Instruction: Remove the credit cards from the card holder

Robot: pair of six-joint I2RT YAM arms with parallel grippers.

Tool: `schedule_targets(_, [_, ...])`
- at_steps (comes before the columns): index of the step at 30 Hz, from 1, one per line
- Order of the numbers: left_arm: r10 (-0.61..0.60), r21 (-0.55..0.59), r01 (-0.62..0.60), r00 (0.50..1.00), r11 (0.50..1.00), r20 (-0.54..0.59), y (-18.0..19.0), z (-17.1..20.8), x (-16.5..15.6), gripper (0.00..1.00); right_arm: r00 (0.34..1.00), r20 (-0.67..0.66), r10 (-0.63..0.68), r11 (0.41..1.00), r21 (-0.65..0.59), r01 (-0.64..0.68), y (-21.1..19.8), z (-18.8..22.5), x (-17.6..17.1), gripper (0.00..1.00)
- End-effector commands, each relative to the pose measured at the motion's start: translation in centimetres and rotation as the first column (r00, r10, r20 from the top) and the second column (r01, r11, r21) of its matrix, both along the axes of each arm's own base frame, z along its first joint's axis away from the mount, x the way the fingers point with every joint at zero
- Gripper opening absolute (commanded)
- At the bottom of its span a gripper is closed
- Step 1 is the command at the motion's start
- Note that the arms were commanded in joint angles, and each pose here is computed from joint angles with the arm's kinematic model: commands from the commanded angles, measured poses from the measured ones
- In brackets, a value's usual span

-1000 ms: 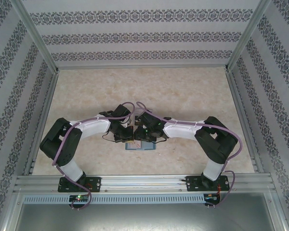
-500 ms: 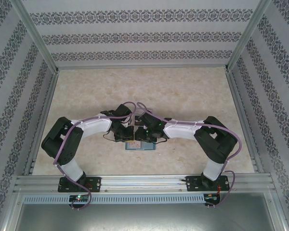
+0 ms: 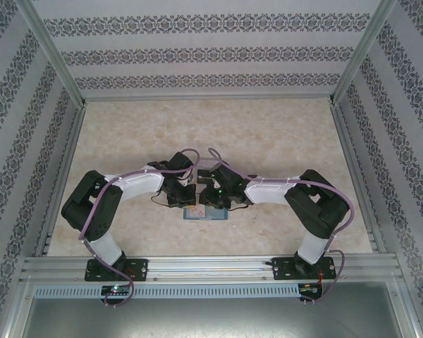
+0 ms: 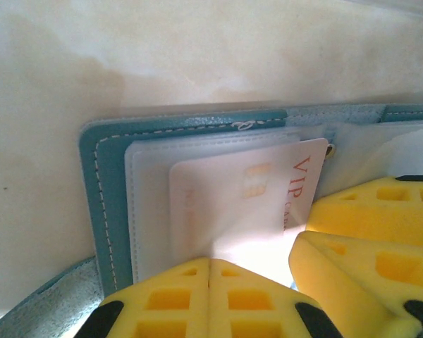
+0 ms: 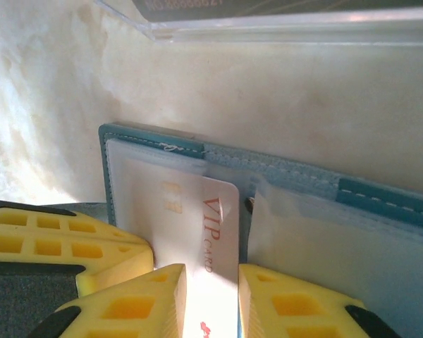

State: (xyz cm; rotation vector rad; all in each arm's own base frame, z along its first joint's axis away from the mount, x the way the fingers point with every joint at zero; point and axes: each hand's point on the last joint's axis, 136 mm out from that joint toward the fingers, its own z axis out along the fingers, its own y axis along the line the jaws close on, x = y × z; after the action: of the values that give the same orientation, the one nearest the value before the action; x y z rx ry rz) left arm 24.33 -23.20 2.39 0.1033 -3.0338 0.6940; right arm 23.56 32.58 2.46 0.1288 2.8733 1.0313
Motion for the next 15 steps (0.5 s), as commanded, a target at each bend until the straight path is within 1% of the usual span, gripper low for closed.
schedule_targets(1, [-0.015,0.078,0.018,0.999,0.997,-0.039,1.0,-1.5,-0.9,0.00,1.000,-0.016,-0.005,0.995,0.096,0.007,0.8,0.6,-0.3,0.26])
schedule_targets(4, [-0.013,0.072,0.016,0.999,0.997,-0.041,0.9,-1.5,-0.9,0.00,1.000,-0.011,-0.009,0.991,0.131,0.011,0.9,1.2,-0.2,0.25])
schedule_targets(8, [-0.013,0.064,0.015,0.999,0.998,-0.040,0.8,-1.5,-1.0,0.00,1.000,-0.010,-0.014,0.986,0.167,0.016,0.9,1.5,-0.2,0.19])
schedule_targets(11, [-0.011,0.057,0.013,0.999,0.998,-0.036,0.7,-1.2,-0.9,0.00,1.000,-0.013,-0.020,0.982,0.185,0.022,0.9,1.5,-0.2,0.19])
schedule_targets(15, [-0.007,0.048,0.008,1.000,0.999,-0.010,0.6,-0.1,-0.6,0.00,0.999,-0.023,-0.030,0.985,0.169,0.033,0.5,0.9,-0.2,0.19])
